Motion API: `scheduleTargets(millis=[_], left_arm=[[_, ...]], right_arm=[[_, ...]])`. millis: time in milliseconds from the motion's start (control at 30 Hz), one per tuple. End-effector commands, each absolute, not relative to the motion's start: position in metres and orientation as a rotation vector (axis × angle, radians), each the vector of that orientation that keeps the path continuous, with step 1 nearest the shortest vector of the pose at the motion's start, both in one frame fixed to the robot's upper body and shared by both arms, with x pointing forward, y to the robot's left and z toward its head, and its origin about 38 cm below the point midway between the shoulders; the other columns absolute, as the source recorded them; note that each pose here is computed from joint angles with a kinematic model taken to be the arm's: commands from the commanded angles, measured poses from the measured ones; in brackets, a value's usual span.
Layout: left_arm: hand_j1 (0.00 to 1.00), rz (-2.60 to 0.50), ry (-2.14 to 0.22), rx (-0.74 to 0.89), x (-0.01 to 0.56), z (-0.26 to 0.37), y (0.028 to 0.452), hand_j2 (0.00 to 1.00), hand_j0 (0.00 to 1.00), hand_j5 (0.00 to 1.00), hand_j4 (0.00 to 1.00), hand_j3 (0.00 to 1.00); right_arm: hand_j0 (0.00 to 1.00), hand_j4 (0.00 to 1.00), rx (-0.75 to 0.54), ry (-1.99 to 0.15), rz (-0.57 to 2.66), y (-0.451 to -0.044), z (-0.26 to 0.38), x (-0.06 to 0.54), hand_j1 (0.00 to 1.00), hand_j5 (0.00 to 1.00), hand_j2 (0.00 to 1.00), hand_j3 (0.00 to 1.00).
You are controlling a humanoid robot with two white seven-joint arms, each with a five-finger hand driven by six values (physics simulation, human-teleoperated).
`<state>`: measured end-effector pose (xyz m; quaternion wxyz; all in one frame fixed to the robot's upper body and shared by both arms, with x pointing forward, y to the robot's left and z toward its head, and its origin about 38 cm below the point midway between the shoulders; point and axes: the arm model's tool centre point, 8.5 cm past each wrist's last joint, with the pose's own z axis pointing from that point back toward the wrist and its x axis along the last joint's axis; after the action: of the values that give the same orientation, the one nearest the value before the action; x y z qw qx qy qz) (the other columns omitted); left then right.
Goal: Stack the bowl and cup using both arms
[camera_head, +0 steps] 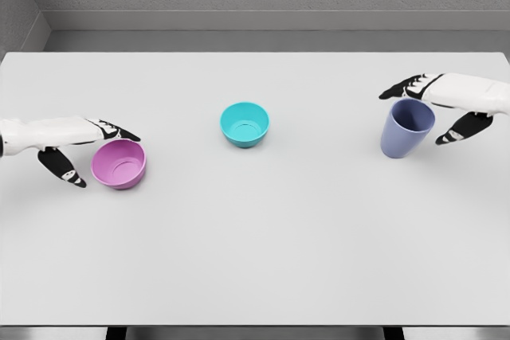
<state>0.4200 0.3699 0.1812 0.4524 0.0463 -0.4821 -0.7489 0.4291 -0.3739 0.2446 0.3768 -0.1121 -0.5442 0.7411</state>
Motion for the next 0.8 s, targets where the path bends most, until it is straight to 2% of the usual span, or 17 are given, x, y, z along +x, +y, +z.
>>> scheduleTargets(millis=[0, 600, 767], left_arm=[[1.00, -1.835, -1.203, 0.113, 0.421, 0.183, 0.368, 1.00, 1.00, 1.00, 1.00, 1.00], [1.00, -1.830, -1.212, 0.104, 0.423, 0.182, 0.364, 1.00, 1.00, 1.00, 1.00, 1.00], [1.00, -1.833, -1.213, 0.102, 0.423, 0.182, 0.363, 1.00, 1.00, 1.00, 1.00, 1.00]], right_arm=[[1.00, 1.00, -0.278, -1.390, 1.889, -0.374, 0.243, 0.429, 1.00, 1.00, 1.00, 1.00], [1.00, 1.00, -0.257, -1.372, 1.878, -0.369, 0.232, 0.441, 1.00, 1.00, 1.00, 1.00], [1.00, 1.00, -0.264, -1.344, 1.856, -0.378, 0.227, 0.444, 1.00, 1.00, 1.00, 1.00]])
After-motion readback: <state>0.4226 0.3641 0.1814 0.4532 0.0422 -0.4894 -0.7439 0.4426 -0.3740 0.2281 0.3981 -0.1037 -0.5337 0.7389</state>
